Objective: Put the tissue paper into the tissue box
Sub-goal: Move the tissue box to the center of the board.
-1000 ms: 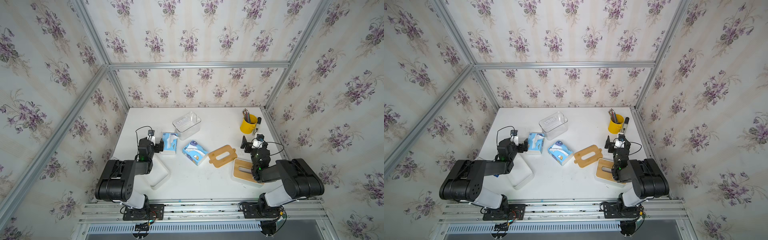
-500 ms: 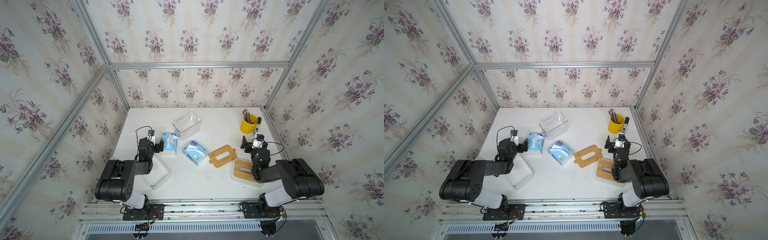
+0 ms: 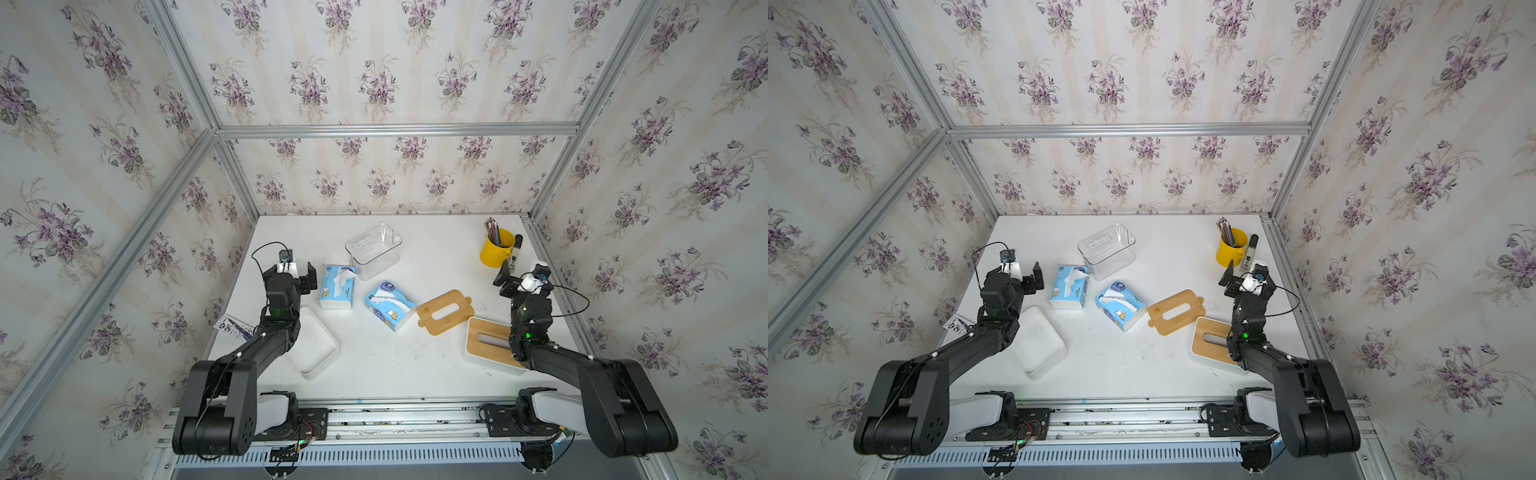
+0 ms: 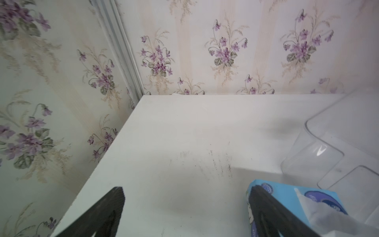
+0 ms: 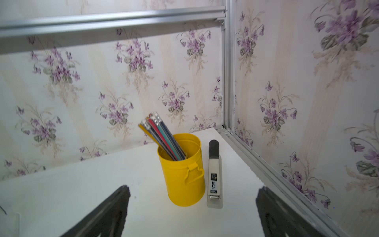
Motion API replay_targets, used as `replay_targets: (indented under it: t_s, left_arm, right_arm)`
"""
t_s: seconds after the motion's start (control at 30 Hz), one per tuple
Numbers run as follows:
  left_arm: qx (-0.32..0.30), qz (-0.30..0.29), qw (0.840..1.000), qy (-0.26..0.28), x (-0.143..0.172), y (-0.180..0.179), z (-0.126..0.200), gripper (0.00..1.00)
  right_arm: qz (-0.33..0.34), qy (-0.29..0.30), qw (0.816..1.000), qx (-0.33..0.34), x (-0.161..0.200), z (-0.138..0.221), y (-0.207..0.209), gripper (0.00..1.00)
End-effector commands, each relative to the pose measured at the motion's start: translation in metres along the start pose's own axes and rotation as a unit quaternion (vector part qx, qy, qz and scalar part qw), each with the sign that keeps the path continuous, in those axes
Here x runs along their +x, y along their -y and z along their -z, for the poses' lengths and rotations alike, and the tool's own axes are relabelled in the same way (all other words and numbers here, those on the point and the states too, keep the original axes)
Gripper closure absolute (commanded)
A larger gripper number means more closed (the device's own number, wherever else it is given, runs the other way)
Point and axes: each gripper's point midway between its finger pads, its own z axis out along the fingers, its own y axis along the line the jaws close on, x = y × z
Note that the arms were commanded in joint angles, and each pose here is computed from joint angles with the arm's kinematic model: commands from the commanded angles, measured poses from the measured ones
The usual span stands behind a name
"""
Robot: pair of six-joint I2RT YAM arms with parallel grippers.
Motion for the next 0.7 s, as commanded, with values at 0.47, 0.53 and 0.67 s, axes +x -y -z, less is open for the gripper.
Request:
replay_targets:
  t_s: [0.47,0.53,0.67]
  left_arm:
    - [0.333,0.141,0.923,-0.133,-0.047,0.130,0.076,0.01]
    - [0.320,0.090,0.930,-0.157,-0.041,0.142,0.075,0.01]
    - [0.302,-0.051,0.934,-0.184,-0.030,0.169,0.067,0.01]
  right_arm:
    - [-0.079,-0.389,0.903,-0.167,0.033,0.046,-0.081,0.02]
    - [-0.069,-0.412,0.887,-0.199,0.037,0.059,-0.099,0.03]
    - [-0.026,-0.432,0.859,-0.273,0.044,0.087,-0.145,0.03]
